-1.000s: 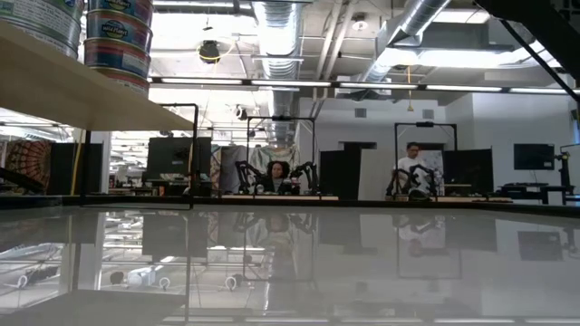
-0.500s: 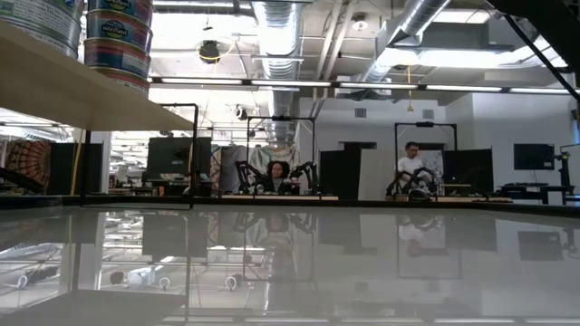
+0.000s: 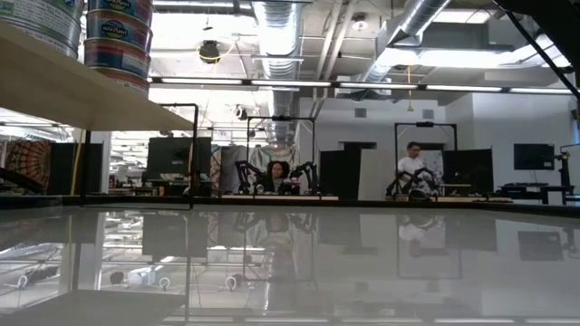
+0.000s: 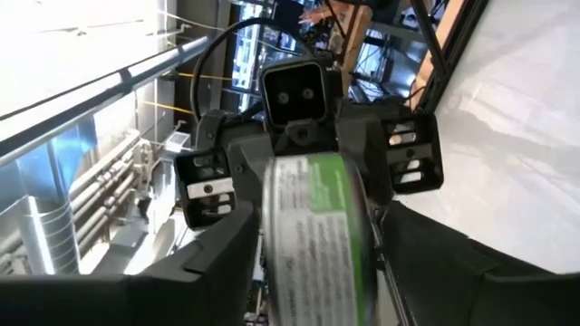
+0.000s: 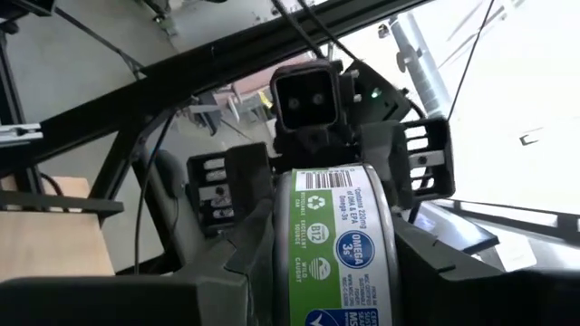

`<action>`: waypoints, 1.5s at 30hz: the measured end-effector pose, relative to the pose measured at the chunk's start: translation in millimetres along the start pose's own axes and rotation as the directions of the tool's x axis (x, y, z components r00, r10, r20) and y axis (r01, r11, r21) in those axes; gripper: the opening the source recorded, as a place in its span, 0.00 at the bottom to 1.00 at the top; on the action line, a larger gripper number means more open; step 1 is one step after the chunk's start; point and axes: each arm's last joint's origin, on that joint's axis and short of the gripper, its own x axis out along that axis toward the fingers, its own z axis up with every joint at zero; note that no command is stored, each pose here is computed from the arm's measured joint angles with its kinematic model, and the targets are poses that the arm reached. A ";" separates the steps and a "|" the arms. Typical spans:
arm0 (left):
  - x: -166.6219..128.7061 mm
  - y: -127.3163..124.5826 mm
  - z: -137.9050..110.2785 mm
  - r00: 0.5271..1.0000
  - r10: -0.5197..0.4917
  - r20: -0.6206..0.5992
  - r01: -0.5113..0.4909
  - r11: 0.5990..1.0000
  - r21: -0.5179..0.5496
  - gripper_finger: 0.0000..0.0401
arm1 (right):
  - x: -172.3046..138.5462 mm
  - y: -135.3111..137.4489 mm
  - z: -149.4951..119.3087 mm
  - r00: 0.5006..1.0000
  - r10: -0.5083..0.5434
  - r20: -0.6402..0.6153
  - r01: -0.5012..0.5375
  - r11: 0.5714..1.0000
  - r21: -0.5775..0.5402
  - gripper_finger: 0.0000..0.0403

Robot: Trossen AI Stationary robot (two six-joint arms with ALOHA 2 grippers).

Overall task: Stack canned seafood by type on shelf
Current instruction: Stack the green tuna can on top of the green tuna can on the shelf

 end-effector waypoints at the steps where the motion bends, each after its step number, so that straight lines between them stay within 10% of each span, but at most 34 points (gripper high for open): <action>1: 0.0 -0.1 -0.8 1.000 0.000 0.000 0.000 1.000 0.002 0.54 | 0.0 -0.5 0.3 1.000 -0.005 0.003 0.005 1.000 -0.001 0.42; 8: 0.0 -2.5 -4.4 1.000 0.002 -0.002 -0.002 1.000 0.030 0.35 | 0.2 0.0 0.6 1.000 -0.004 0.009 0.004 1.000 -0.014 0.42; 18: -0.2 -4.3 -15.4 1.000 0.000 0.001 0.000 1.000 0.019 0.35 | -0.2 -0.4 -0.9 1.000 -0.003 0.007 0.003 0.999 0.047 0.45; 32: -0.6 -2.5 -17.8 1.000 -0.005 0.006 0.005 1.000 0.025 0.35 | 0.4 -1.3 7.1 1.000 -0.015 -0.016 0.017 0.991 0.135 0.82; 45: -8.4 2.2 -21.3 0.999 -0.016 0.044 0.016 1.000 0.000 0.35 | -9.4 -8.7 45.7 0.966 0.032 -0.255 0.004 0.990 0.138 0.93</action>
